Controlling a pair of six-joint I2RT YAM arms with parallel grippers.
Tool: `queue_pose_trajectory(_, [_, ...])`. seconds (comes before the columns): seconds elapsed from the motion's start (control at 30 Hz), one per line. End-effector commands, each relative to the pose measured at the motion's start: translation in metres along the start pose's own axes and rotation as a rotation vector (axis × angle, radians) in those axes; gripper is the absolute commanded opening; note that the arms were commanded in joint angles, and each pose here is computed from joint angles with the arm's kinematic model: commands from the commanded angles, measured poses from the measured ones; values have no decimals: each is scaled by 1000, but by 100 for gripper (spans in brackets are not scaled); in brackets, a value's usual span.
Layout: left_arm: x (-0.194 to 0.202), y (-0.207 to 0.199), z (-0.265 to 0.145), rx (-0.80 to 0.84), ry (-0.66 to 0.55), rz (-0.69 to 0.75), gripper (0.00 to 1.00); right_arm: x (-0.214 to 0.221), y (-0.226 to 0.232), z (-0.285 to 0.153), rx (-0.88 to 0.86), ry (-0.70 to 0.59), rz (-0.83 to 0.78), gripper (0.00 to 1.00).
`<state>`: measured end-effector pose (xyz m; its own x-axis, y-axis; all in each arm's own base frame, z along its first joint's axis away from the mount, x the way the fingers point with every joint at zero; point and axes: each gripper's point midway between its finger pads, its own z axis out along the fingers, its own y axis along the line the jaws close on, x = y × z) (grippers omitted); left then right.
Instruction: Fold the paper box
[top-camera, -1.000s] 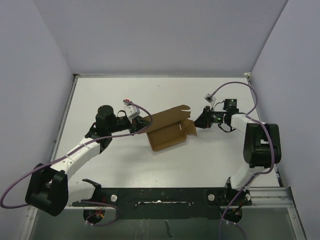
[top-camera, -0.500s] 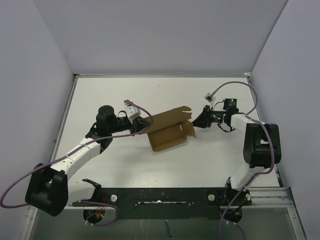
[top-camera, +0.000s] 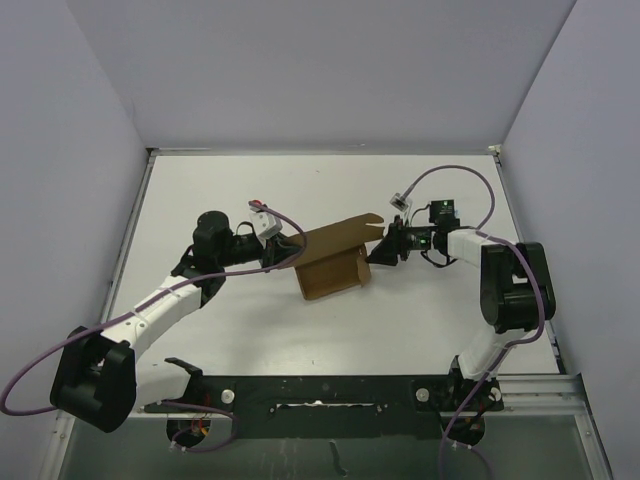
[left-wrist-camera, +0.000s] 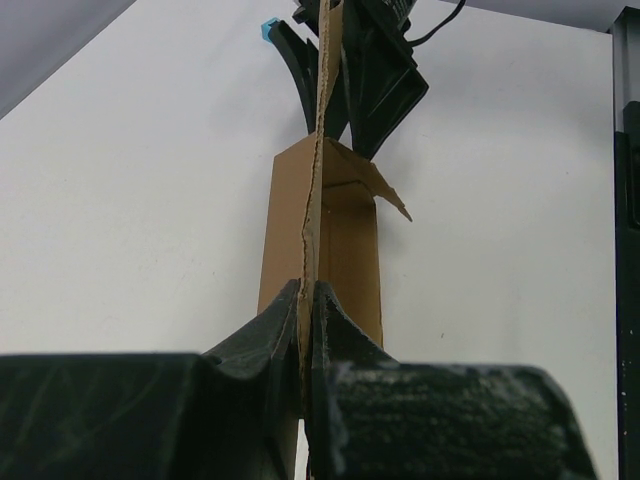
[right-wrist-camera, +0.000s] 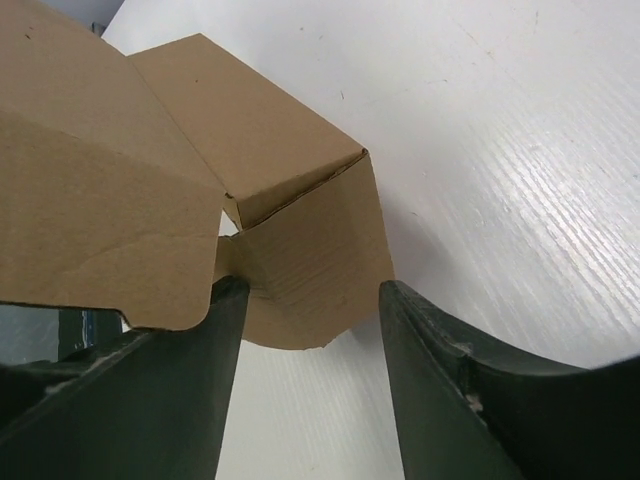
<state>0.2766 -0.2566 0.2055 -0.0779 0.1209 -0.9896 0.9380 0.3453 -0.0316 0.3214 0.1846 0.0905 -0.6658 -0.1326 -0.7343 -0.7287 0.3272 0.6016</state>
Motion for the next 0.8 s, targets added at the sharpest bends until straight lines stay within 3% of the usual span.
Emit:
queue_pose_trajectory(0.0, [-20, -4, 1, 23, -52, 49, 0, -6, 1, 2, 11, -27, -67, 59])
queue_pose_trajectory(0.13, [-20, -5, 2, 25, -50, 43, 0, -7, 5, 2, 12, -57, -96, 61])
queue_pose_trajectory(0.33, [-19, -3, 2, 18, -49, 30, 0, -8, 4, 4, 45, -104, -138, 55])
queue_pose_trajectory(0.63, [-15, -3, 4, 9, -34, 3, 0, -18, 3, 14, 180, -158, -372, 52])
queue_pose_trajectory(0.77, [-10, -2, 5, 10, -13, -16, 0, -20, -7, 16, 220, -174, -375, 49])
